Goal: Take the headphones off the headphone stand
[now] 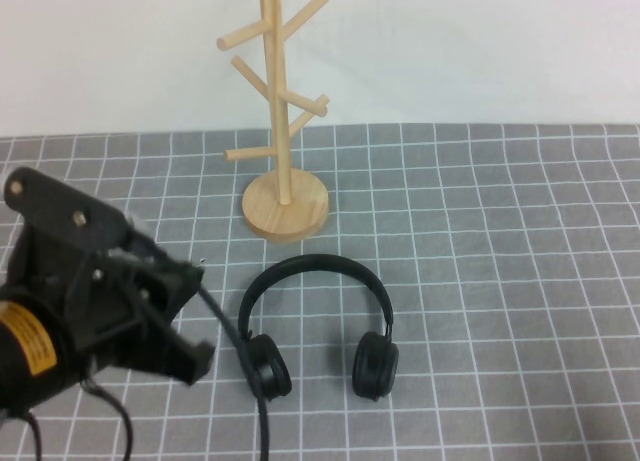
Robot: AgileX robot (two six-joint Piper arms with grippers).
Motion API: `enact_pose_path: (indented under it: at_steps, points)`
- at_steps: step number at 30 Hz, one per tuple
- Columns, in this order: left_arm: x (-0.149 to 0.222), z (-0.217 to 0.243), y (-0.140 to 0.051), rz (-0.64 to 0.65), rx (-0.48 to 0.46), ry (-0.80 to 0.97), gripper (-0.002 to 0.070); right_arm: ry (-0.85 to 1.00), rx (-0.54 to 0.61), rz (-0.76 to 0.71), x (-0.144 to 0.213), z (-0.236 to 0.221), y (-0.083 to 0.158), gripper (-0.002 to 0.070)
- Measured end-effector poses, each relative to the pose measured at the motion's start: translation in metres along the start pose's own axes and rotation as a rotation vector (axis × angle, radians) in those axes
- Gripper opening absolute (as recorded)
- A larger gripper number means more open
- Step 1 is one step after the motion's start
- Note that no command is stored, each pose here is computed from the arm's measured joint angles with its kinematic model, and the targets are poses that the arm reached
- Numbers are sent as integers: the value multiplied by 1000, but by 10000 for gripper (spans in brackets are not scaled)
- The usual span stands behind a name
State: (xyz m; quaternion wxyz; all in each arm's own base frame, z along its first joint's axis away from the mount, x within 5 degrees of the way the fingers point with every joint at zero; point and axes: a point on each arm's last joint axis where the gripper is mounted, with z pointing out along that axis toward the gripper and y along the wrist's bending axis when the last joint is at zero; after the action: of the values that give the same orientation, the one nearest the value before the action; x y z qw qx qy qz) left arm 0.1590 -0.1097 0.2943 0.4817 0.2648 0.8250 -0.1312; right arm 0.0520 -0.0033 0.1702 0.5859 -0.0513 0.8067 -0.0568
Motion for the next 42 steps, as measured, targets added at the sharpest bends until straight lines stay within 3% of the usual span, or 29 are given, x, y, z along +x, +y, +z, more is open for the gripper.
enact_pose_path:
  at_steps: [11, 14, 20, 27, 33, 42]
  points:
    - [12, 0, 10, 19, -113, 111, -3, 0, 0, 0, 0, 0, 0, -9]
    - [13, -2, 15, 12, -165, 78, -3, 0, 1, -1, 0, 0, 0, -9]
    - [38, -25, 25, -126, -270, -57, -3, 0, 1, -1, 0, 0, 0, -9]
    - [62, -53, 29, -169, -311, -182, -3, 0, 1, -1, 0, 0, 0, -9]
    - [75, -77, 31, -53, -329, -226, -3, 0, 1, -1, 0, 0, 0, -9]
    - [92, -116, 32, -38, -465, -308, -3, 0, 1, -1, 0, 0, 0, -9]
